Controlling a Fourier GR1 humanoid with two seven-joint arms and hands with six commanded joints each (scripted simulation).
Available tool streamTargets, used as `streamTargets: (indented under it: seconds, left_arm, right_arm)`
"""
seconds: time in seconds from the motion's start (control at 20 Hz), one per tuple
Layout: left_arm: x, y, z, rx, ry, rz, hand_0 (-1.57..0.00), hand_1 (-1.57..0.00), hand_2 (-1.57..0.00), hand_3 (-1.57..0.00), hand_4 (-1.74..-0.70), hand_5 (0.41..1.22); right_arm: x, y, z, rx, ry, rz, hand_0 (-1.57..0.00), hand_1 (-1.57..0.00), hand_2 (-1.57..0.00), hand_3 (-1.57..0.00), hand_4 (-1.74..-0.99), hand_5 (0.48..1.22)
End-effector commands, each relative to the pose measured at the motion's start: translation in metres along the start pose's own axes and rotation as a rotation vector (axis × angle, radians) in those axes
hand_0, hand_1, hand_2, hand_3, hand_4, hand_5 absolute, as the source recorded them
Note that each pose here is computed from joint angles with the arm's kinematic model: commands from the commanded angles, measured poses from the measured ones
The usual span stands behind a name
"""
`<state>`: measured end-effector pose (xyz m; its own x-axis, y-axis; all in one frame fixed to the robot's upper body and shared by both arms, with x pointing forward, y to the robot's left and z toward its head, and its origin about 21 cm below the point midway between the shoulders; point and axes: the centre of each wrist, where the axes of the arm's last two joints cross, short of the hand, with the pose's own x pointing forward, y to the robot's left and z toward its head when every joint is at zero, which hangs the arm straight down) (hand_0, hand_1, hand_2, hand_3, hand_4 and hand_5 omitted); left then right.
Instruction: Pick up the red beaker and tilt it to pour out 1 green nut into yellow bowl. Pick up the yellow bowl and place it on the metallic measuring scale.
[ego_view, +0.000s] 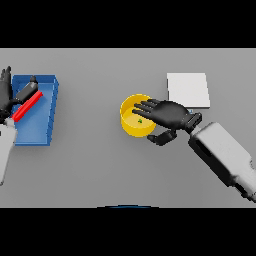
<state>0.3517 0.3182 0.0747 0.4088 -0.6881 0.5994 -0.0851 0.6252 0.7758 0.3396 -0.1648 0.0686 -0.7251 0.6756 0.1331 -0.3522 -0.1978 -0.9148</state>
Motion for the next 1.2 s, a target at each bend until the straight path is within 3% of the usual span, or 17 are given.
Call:
streamTargets:
  seconds: [0.0,0.5,0.85,0.95,1.0,1.05,1.15]
  left_arm:
    - [0.0,-0.001,0.001,0.005,-0.005,0.006,0.0,0.0,0.0,0.0,-0.75,0.701]
    - [-0.002,0.003,0.001,0.012,0.003,0.003,0.0,0.0,0.0,0.0,-0.74,0.698]
    - [-0.01,0.006,0.001,0.018,0.005,0.005,0.0,0.0,0.0,0.0,-0.75,0.699]
    - [-0.008,0.007,0.001,0.016,0.004,0.008,0.0,0.0,0.0,0.0,-0.75,0.701]
    - [-0.007,0.009,-0.001,0.016,0.002,0.006,0.0,0.0,0.0,0.0,-0.75,0.701]
    - [-0.006,0.007,-0.002,0.016,0.002,0.009,0.0,0.0,0.0,0.0,-0.75,0.7]
    - [-0.006,0.01,-0.001,0.013,-0.005,0.001,0.0,0.0,0.0,0.0,-0.76,0.704]
  right_arm:
    - [0.003,0.0,-0.007,0.024,-0.009,0.006,0.0,0.0,0.0,0.0,-1.221,0.722]
    - [0.01,-0.002,-0.038,0.163,-0.015,0.085,0.0,0.0,0.0,0.0,-1.261,0.736]
    - [0.005,0.003,-0.048,0.24,0.018,0.046,0.0,0.0,-0.02,-0.07,-1.289,0.758]
    - [0.008,0.004,-0.048,0.256,0.041,0.018,-0.03,-0.04,-0.07,-0.14,-1.302,0.805]
    - [0.011,0.004,-0.051,0.259,0.059,0.026,-0.16,-0.14,-0.15,-0.18,-1.321,0.839]
    - [0.007,0.005,-0.047,0.259,0.042,0.027,-0.44,-0.42,-0.38,-0.24,-1.351,0.915]
    - [0.006,0.005,-0.047,0.264,0.005,0.016,-0.85,-0.84,-0.81,-0.4,-1.463,1.025]
